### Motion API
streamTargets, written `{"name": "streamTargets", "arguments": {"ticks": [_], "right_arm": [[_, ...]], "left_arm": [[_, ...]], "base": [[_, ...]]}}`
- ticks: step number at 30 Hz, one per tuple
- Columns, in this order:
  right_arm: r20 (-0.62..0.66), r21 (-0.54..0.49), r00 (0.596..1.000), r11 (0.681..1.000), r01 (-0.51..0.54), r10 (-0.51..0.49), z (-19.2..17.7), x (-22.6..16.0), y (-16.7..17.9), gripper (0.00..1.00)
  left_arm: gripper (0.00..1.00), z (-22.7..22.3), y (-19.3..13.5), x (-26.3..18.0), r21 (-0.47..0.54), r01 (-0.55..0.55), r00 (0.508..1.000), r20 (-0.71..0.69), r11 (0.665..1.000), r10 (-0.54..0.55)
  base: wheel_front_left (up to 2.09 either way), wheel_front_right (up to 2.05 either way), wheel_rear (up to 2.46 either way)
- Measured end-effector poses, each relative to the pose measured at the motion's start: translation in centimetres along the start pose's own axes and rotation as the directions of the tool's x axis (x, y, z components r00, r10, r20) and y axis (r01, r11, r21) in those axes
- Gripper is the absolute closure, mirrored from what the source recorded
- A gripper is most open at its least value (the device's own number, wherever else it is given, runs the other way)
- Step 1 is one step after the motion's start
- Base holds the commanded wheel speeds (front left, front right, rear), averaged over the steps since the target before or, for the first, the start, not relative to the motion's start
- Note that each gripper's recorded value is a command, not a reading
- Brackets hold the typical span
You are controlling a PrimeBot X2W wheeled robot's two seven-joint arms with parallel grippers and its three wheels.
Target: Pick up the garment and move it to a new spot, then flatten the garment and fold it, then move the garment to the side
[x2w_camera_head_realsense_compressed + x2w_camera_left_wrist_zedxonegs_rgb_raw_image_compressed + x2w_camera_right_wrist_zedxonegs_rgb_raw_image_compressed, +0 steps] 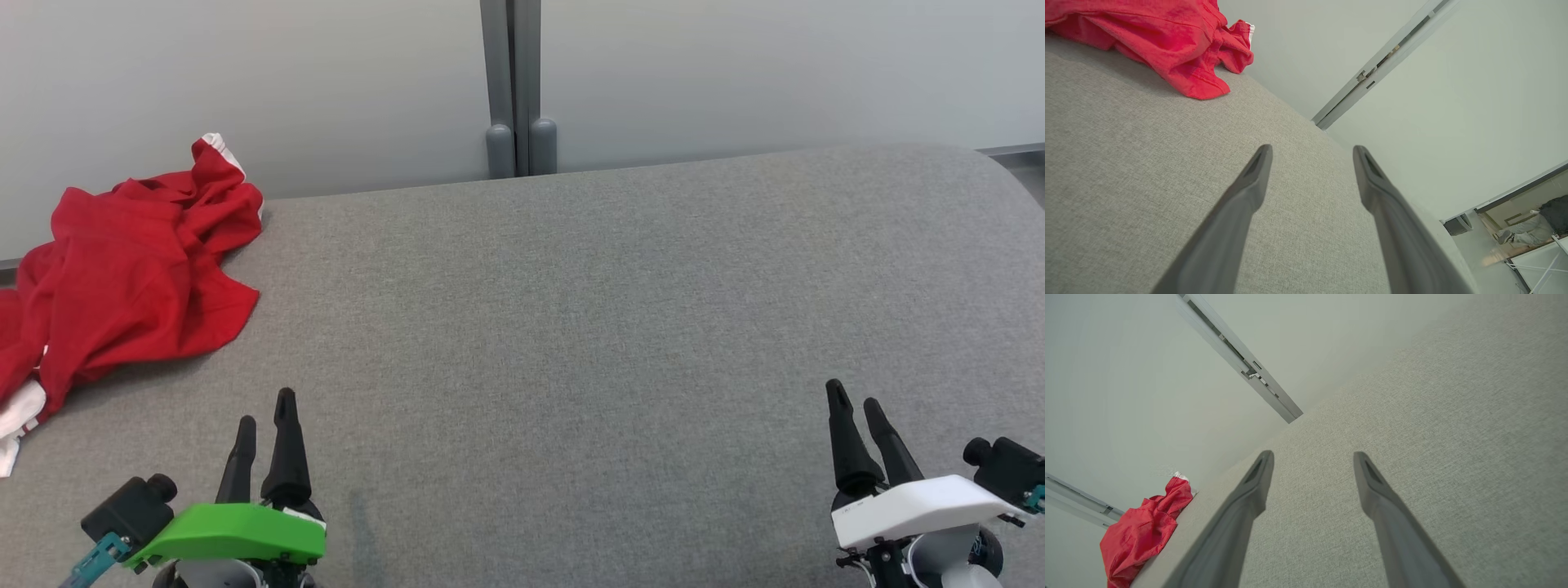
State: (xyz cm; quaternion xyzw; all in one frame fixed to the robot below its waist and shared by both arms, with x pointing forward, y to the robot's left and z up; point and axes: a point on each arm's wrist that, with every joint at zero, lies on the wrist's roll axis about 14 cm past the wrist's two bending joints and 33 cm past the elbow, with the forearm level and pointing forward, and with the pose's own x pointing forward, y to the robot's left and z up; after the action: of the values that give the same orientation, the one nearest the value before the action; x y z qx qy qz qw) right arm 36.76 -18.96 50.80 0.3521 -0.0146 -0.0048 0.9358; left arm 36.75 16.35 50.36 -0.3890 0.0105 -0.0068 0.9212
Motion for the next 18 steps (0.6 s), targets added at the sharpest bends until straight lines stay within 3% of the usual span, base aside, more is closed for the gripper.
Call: {"name": "streamTargets", "arguments": {"ticks": [18], "right_arm": [[0.004,-0.266,0.999,0.963,-0.043,0.045,-0.07,-0.11,0.83,0.00]], "left_arm": [[0.00,-0.99,0.48,-0.58,0.196,-0.006,1.000,-0.009,0.981,0.008]], "base": [[0.00,0.00,0.00]]}}
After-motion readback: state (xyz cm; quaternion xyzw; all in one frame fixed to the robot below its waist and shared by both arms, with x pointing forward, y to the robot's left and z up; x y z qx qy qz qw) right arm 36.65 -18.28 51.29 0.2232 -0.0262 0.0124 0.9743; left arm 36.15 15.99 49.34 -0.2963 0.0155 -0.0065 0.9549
